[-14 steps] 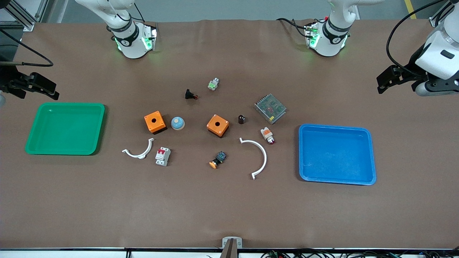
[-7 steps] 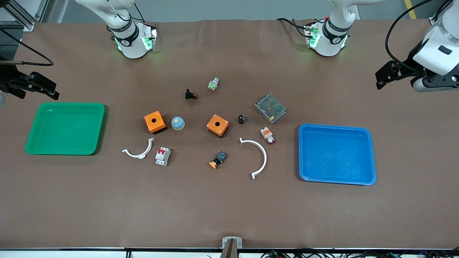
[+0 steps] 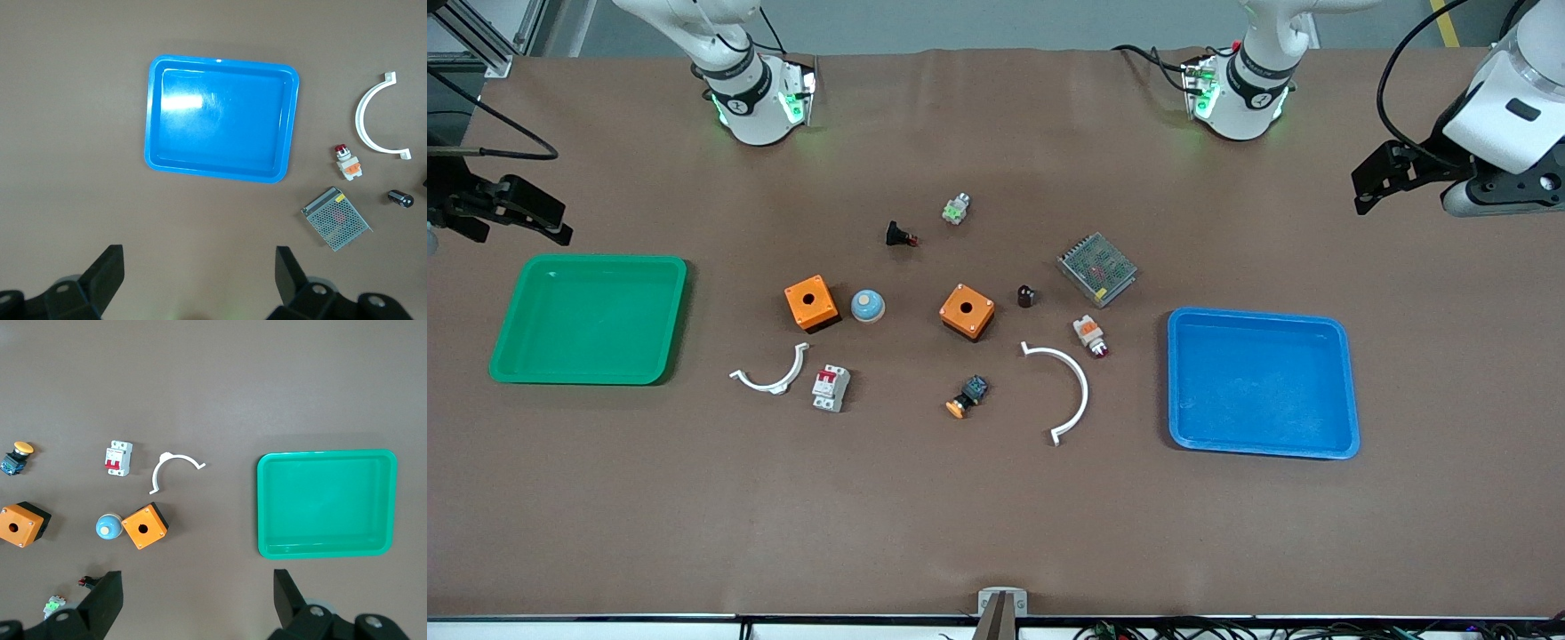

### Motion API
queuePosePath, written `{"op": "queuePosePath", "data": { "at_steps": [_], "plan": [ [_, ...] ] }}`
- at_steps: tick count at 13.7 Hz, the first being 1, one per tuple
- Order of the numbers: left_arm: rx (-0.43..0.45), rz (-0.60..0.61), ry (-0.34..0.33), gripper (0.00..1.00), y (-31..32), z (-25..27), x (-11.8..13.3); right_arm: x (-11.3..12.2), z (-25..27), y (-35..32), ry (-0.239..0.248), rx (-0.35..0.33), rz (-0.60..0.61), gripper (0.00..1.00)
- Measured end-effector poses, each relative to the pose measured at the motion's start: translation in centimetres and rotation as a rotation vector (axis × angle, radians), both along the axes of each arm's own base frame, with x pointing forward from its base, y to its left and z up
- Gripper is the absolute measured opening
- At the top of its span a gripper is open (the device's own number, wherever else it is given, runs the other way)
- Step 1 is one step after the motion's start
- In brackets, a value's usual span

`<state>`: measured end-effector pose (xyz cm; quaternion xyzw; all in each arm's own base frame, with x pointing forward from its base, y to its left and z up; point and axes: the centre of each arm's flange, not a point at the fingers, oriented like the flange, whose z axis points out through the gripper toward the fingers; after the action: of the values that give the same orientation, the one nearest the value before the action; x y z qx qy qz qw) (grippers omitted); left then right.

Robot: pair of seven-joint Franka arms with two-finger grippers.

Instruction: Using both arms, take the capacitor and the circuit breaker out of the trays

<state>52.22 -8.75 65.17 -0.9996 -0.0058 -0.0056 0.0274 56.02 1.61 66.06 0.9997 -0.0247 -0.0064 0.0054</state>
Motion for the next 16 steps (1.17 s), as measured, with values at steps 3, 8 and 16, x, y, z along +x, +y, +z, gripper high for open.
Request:
{"op": "queuePosePath", "data": {
  "at_steps": [3, 8, 16],
  "plan": [
    [0.000, 0.005, 0.000, 1.00, 0.25, -0.01, 0.03, -0.04, -0.11, -0.01, 0.006, 0.000, 0.000, 1.00],
    [0.000, 0.011, -0.005, 1.00, 0.59, 0.27, -0.08, -0.06, -0.17, -0.01, 0.009, 0.000, 0.000, 1.00],
    [0.000, 0.019, 0.000, 1.00, 1.00, 0.24, -0.08, -0.07, -0.30, -0.01, 0.012, 0.000, 0.000, 1.00]
  ]
}}
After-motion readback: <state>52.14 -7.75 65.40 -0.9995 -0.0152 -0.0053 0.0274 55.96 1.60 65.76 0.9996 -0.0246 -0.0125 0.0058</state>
